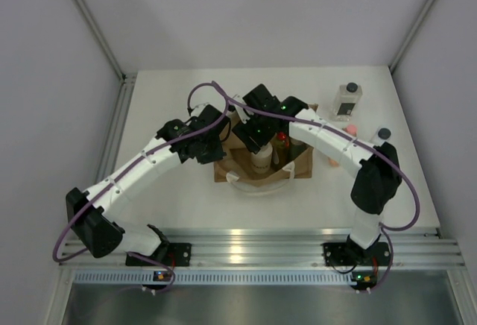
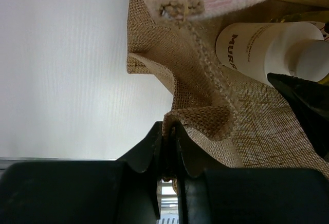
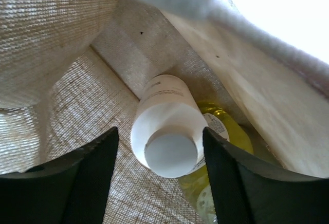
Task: Take the personal care products out of the canvas bag
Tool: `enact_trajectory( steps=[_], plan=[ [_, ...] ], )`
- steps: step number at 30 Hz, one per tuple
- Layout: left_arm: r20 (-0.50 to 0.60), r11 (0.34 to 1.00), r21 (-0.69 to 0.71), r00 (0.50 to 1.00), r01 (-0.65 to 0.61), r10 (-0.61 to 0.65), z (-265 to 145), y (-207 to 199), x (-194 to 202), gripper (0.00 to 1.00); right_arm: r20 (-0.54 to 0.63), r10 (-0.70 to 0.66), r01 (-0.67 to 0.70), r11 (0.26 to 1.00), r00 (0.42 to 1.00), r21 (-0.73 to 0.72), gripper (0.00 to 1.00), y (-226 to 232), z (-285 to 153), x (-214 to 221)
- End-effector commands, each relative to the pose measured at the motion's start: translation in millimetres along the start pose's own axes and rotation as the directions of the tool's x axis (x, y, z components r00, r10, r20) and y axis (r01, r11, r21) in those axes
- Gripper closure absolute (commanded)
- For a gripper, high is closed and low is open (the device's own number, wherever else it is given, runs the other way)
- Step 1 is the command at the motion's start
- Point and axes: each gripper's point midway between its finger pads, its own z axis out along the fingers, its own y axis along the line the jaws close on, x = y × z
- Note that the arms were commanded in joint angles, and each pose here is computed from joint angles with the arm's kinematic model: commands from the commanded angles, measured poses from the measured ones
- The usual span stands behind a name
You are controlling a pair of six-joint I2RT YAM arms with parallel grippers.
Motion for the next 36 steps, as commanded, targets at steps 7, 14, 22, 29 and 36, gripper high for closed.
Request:
enact_trajectory(
  steps=[7,14,22,29,36],
  plan=[
    [0.019,1.000,0.007,1.000,-0.009,0.009,-1.9,-0.6,-3.3,1.00,-0.039,-0.011,0.012,1.000,0.999,0.013,0.37,-11.1,6.5,15.0],
    [0.015,1.000,0.008,1.000,-0.011,0.011,-2.0,-0.3,-1.8,1.00,-0.051,-0.012,0.012,1.000,0.999,0.017,0.44,-13.1,8.1,17.0],
    [0.031,1.000,0.010,0.999,-0.005,0.004,-4.9,1.8,-4.3,1.00,-0.023,0.003,-0.003,1.000,1.000,0.010,0.74,-11.6,3.4,7.6],
    [0.044,1.000,0.011,0.999,-0.003,0.003,-6.5,0.7,-8.1,1.00,0.089,0.053,-0.056,0.998,0.995,0.035,1.00,-16.1,-25.0,-26.1],
    [0.059,1.000,0.010,0.998,-0.004,0.003,-8.5,-0.1,-12.4,1.00,0.222,0.175,-0.207,0.970,0.959,0.129,1.00,-33.8,-68.4,-62.1]
  ],
)
